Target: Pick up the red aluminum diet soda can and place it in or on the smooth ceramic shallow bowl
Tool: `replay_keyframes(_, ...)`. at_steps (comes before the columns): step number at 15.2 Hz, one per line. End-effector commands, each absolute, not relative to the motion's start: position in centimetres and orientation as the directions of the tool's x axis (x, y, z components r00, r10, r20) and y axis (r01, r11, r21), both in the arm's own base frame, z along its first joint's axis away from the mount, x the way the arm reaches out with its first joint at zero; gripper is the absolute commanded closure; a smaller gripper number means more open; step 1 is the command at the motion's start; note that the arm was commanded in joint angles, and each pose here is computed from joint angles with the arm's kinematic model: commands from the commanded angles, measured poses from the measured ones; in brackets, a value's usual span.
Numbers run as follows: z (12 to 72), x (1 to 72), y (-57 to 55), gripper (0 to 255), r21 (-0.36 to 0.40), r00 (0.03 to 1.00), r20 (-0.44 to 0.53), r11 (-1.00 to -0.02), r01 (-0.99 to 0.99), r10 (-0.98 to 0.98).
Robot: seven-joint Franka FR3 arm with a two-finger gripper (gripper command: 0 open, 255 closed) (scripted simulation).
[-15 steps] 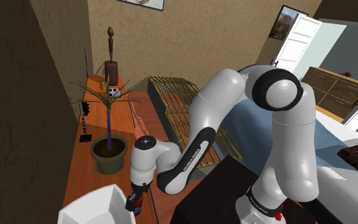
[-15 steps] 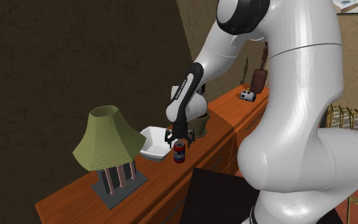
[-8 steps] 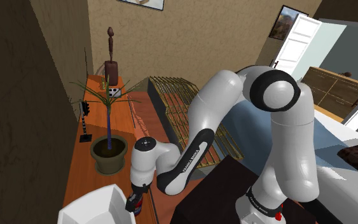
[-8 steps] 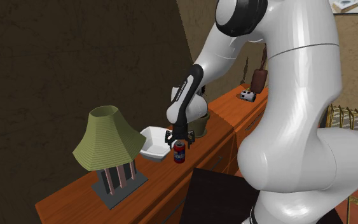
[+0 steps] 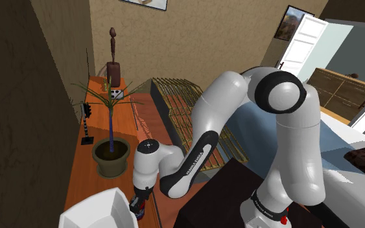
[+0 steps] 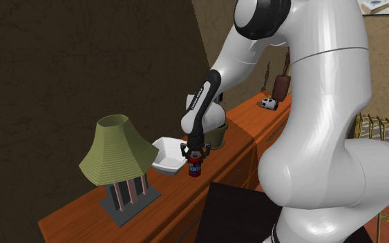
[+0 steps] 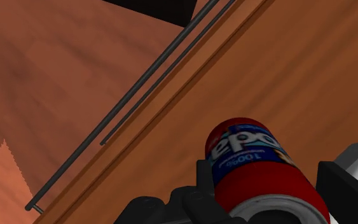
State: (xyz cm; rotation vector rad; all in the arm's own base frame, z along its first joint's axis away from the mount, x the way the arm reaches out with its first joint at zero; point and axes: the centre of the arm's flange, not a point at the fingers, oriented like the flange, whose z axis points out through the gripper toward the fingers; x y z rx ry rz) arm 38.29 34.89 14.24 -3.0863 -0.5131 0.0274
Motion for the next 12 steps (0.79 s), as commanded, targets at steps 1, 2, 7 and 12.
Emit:
replay_keyframes(1, 14.2, 38.2, 34.9, 255, -0.016, 0.946, -0.017, -0.946, 0.324, 0.325)
replay_keyframes(2, 14.2, 38.2, 34.9, 255, -0.016, 0.946, -0.017, -0.946, 0.324, 0.325)
replay_keyframes(7, 16.3, 38.2, 34.9, 255, -0.016, 0.946, -0.016, -0.946, 0.324, 0.324)
replay_keyframes(12, 18.9, 38.2, 34.9, 255, -0.016, 0.946, -0.016, -0.946, 0.324, 0.324)
